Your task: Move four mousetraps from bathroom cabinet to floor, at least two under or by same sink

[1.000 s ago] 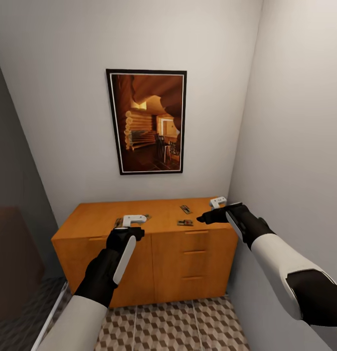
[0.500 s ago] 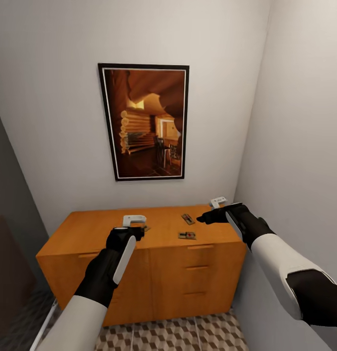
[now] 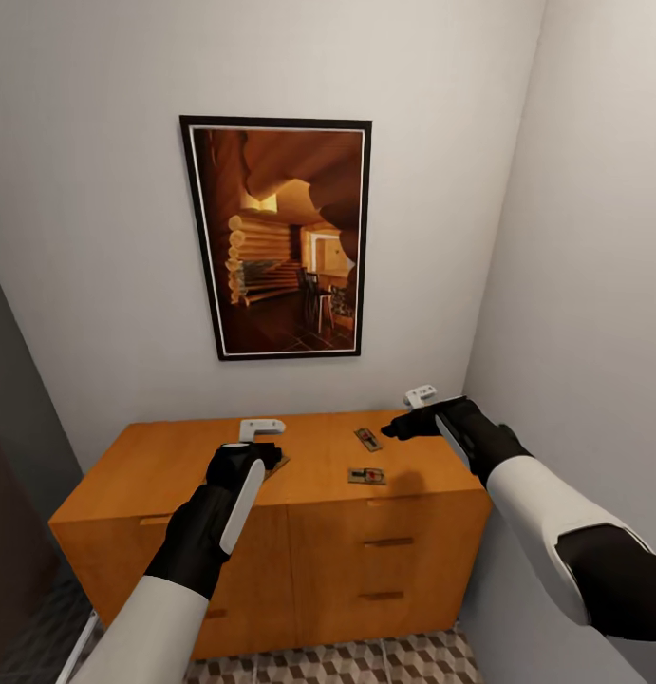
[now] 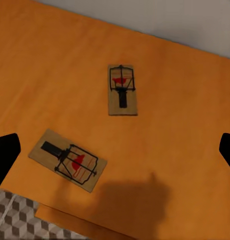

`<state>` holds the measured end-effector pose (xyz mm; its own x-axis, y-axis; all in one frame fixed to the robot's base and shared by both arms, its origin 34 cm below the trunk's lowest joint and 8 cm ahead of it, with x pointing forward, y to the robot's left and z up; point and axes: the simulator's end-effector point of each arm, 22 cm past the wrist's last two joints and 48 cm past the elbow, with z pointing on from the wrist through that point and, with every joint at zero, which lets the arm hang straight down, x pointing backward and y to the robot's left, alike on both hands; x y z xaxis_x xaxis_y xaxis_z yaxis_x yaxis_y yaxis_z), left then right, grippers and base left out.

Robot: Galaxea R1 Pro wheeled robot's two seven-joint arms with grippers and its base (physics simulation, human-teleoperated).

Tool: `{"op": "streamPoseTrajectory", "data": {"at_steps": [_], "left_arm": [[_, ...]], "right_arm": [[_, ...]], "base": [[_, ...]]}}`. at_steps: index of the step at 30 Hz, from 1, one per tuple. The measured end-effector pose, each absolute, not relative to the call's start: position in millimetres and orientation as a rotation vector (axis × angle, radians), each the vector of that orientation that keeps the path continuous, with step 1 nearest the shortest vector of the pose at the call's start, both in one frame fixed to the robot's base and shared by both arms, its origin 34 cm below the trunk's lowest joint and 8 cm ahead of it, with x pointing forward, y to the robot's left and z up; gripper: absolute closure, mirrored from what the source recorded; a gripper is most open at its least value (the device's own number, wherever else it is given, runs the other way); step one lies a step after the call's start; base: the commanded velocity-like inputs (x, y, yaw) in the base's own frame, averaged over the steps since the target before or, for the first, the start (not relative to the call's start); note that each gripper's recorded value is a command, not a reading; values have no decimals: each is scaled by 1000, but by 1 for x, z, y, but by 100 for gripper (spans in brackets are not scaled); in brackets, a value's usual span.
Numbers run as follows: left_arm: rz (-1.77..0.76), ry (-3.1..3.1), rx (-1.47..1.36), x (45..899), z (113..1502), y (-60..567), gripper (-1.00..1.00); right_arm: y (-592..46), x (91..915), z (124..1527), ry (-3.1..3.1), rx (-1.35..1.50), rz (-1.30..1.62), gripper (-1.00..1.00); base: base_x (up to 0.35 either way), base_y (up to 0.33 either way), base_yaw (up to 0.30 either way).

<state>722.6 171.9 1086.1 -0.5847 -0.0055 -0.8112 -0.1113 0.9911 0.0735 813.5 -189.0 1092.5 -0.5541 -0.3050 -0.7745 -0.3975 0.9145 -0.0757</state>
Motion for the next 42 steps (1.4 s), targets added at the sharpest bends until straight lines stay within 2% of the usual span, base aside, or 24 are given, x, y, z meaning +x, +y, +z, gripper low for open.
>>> {"op": "streamPoseTrajectory", "data": {"at_steps": [33, 42], "left_arm": [[144, 2193, -80, 723, 1086, 172, -100], [143, 2193, -80, 723, 1086, 172, -100]], "right_arm": [[-182, 810, 1087, 2199, -566, 106, -100], [-182, 810, 1087, 2199, -566, 106, -100]], "base": [[2, 0, 1], [0, 0, 194]]}}
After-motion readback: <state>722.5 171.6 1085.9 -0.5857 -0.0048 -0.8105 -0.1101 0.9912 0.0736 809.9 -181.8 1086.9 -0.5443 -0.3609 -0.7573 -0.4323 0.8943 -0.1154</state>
